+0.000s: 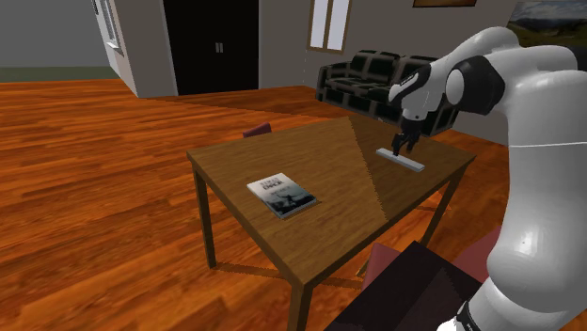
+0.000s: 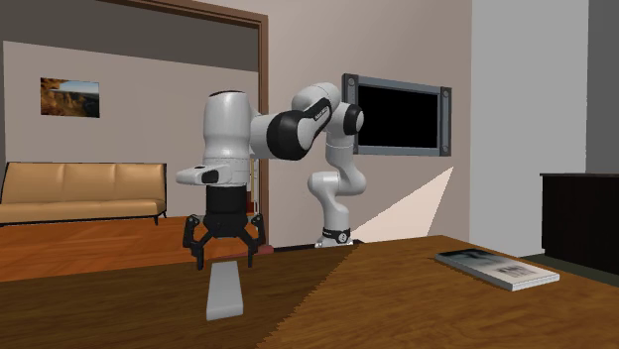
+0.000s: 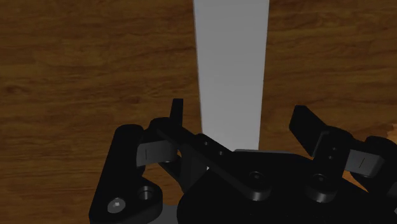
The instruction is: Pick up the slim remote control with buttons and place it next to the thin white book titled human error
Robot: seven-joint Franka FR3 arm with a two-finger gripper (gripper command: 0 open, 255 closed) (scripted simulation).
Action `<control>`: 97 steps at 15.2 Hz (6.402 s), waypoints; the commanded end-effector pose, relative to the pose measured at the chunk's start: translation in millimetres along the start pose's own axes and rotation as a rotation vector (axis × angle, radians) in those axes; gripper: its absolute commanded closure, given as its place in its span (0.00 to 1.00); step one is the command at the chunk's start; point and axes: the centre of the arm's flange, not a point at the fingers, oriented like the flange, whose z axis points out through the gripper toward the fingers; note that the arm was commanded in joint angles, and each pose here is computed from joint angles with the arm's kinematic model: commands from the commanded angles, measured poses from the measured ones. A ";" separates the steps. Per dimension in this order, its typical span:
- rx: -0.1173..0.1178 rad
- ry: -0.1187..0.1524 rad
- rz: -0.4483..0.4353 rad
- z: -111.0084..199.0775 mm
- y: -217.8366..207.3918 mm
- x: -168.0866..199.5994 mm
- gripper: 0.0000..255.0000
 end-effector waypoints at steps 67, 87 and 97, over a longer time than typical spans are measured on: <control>0.000 0.000 0.000 -69.6 -365.9 21.5 1.00; 0.000 0.000 0.000 7.4 -421.7 25.1 1.00; 0.000 0.000 0.000 7.3 -421.7 25.2 0.00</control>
